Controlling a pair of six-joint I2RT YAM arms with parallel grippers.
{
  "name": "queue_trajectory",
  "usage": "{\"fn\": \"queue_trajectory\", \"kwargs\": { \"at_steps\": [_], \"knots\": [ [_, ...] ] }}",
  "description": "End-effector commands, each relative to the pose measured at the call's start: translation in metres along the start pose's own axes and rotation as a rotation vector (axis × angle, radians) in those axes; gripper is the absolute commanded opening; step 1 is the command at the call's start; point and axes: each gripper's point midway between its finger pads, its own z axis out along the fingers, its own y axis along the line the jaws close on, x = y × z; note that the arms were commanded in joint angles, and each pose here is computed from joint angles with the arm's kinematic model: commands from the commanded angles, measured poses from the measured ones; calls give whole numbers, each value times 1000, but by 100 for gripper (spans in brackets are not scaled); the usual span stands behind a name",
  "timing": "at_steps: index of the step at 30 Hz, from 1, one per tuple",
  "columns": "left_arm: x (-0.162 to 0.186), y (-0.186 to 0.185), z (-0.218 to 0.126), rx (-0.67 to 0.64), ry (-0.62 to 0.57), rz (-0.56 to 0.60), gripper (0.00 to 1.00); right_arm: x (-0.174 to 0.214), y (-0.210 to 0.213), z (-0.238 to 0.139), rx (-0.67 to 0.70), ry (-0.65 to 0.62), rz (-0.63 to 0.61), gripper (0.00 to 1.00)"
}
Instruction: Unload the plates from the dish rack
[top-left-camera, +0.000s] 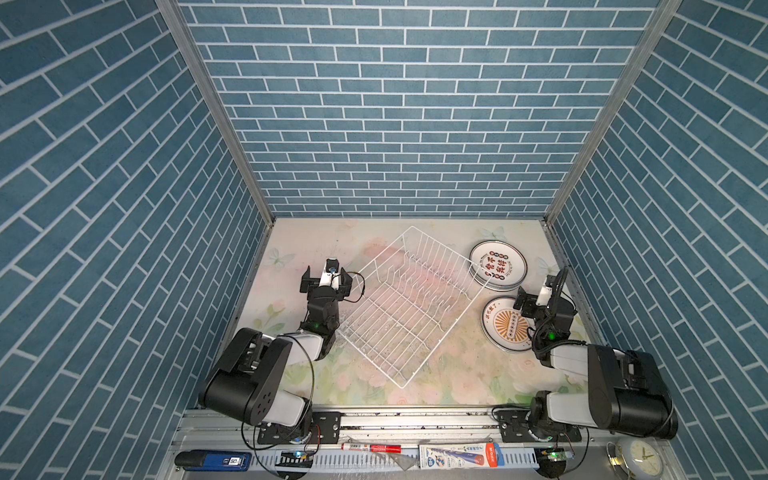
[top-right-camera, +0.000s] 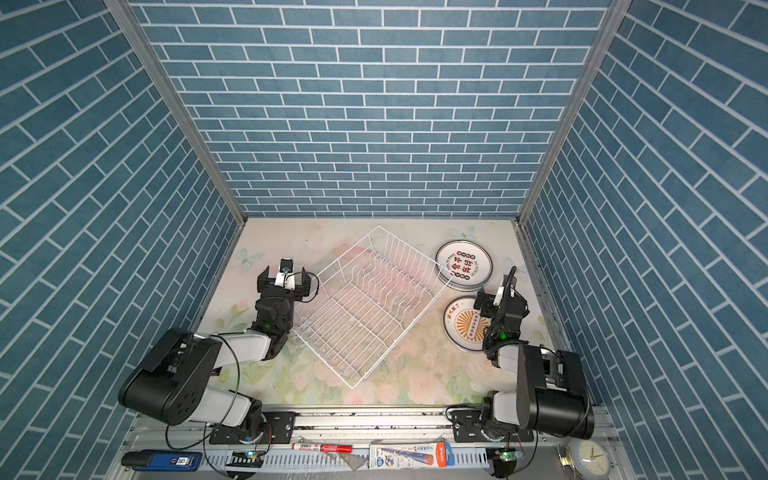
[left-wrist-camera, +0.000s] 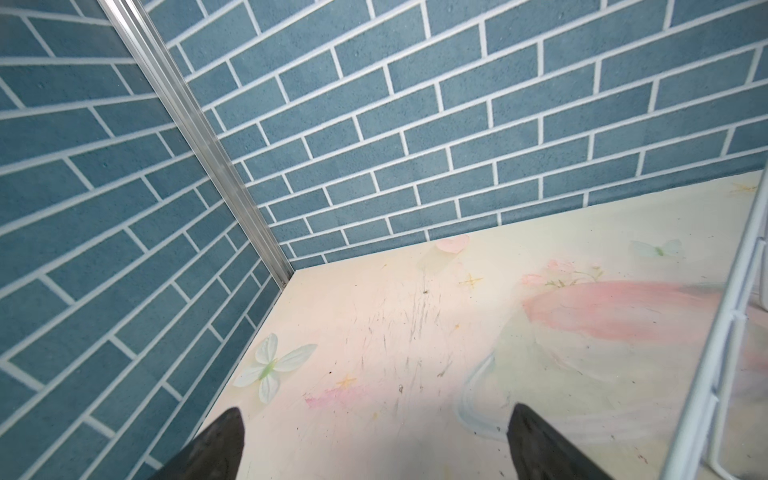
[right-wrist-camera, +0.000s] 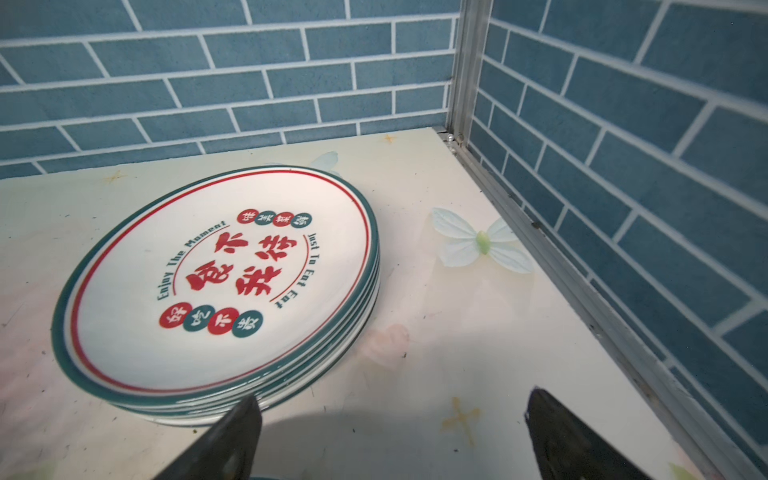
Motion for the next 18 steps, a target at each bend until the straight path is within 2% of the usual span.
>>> {"fn": "queue_trajectory", "kwargs": {
  "at_steps": [1, 10, 13, 15, 18],
  "knots": [
    [39, -6, -14, 73, 58, 60, 99, -18, 13, 2, -75, -105, 0, 99],
    [43, 7, -24, 4, -5, 11, 99, -4, 16, 25, -89, 1, -9, 99],
    [45, 7, -24, 3, -1, 6, 99, -3, 27, 29, -150, 29, -32, 99],
    [47, 9, -22, 1, 6, -7, 99, -3, 27, 27, -151, 26, -34, 99],
    [54, 18, -12, -31, 31, -38, 99, -5, 15, 21, -82, -21, -12, 99]
  ]
}}
